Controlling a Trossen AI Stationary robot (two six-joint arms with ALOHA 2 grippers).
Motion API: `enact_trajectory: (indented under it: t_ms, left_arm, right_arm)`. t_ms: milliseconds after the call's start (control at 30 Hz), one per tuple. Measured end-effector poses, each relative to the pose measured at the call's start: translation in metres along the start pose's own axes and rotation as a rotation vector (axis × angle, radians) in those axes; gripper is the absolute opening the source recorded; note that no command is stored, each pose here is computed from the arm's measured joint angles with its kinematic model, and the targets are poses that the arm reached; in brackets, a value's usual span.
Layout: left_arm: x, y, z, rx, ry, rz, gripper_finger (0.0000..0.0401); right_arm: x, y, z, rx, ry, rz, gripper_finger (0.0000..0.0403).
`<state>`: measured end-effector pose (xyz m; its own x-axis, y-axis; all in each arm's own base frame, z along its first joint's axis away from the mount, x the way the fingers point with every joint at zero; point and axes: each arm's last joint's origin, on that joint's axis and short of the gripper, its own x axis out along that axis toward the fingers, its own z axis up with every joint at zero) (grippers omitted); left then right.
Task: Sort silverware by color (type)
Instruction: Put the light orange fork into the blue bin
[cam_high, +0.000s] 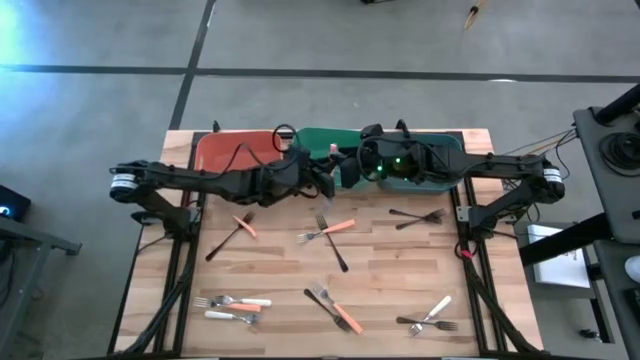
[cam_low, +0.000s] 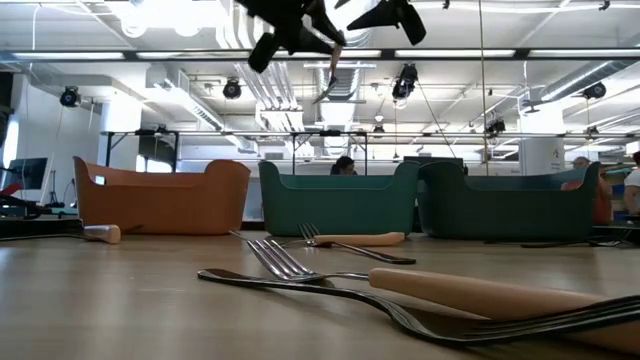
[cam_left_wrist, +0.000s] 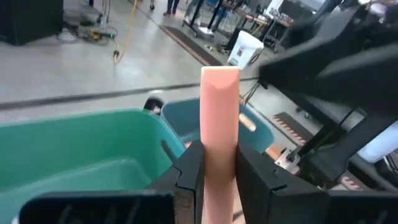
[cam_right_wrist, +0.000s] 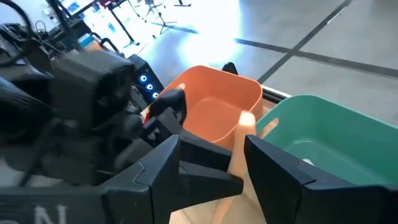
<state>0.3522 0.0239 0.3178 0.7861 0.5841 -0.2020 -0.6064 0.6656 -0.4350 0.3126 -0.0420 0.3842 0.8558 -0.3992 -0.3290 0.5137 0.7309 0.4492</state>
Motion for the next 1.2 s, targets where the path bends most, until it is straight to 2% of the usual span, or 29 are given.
enact_trajectory:
  t_ms: [200,633,900,1200]
  left_arm:
    - [0.004,-0.008,0.003,0.082,0.044,0.045,0.0050]
    - [0.002,-0.010,0.010,0.104,0.021,0.055,0.0050]
    - [0.001,-0.017,0.012,0.100,0.005,-0.018,0.0050]
    - [0.002,-0.018,0.011,0.103,0.001,-0.030,0.0050]
  right_arm:
    - [0.000,-0.001,-0.002,-0.005,0.017,-0.014,0.0171]
    - [-0.009,-0.003,0.001,-0.009,0.026,-0.023,0.0171]
    - [-0.008,-0.007,0.003,-0.012,0.019,-0.043,0.0171]
    - [-0.007,-0.010,0.005,-0.009,0.013,-0.054,0.0156]
